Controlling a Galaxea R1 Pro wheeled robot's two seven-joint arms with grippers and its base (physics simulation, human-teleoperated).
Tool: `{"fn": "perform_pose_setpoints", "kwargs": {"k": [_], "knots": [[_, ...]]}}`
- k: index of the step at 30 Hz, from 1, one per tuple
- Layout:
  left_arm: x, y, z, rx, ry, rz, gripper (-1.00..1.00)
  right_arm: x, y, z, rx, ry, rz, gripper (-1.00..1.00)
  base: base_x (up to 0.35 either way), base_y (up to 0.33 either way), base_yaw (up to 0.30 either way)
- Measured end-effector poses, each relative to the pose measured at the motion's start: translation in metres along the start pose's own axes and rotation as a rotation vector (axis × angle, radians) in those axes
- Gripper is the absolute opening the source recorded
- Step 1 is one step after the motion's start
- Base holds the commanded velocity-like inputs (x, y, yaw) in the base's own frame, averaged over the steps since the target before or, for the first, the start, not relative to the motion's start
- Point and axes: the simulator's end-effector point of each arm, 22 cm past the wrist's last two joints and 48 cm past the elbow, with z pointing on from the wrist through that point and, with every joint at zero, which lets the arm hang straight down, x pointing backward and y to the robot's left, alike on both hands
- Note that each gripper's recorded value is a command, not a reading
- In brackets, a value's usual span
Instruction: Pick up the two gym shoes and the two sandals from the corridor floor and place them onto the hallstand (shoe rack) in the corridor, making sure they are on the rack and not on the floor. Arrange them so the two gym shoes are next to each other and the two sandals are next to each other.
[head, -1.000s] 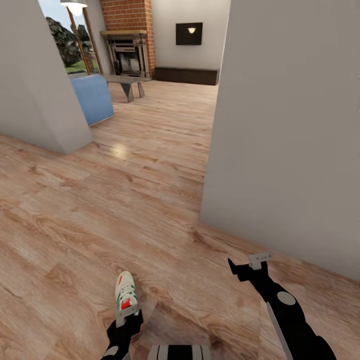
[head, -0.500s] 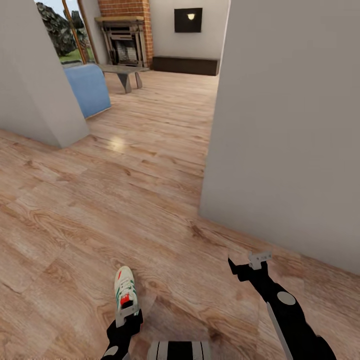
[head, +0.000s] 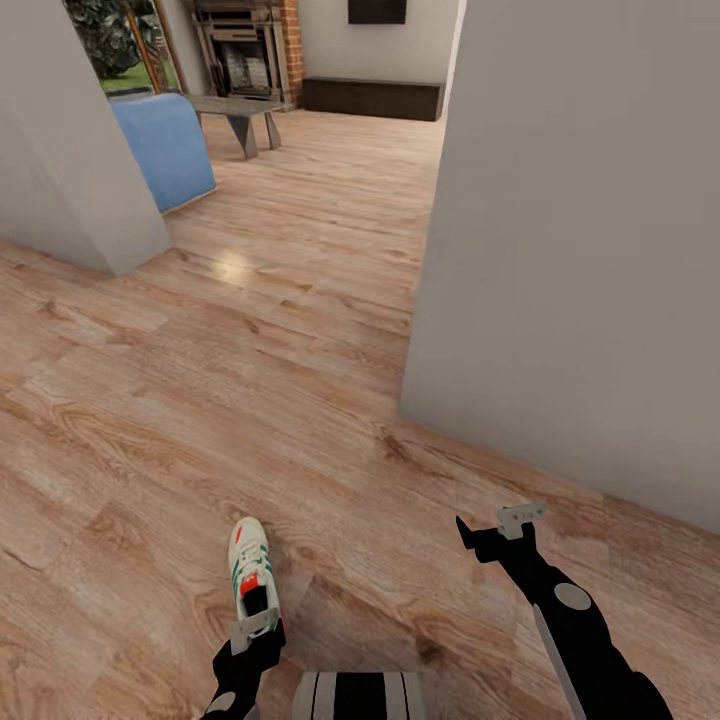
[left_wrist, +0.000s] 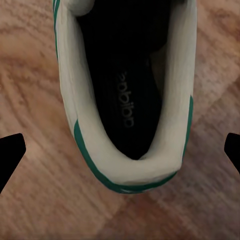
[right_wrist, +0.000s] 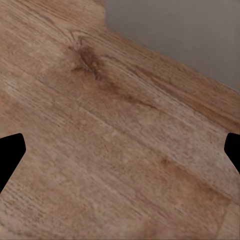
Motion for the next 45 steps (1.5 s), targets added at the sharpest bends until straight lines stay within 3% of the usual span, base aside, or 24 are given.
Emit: {"fn": "perform_pose_setpoints", "kwargs": {"k": [28,45], "knots": [[0.034,0.009,0.008,-0.019,0.063,0.01,1.0,0.037,0.003,0.013,-0.008,0.067,0.008,1.0,0.0,0.0,0.0],[0.034,0.009,0.008,-0.019,0.063,0.011,1.0,0.037,0.003,0.013,-0.008,0.068,0.007,1.0,0.0,0.0,0.0]]}}
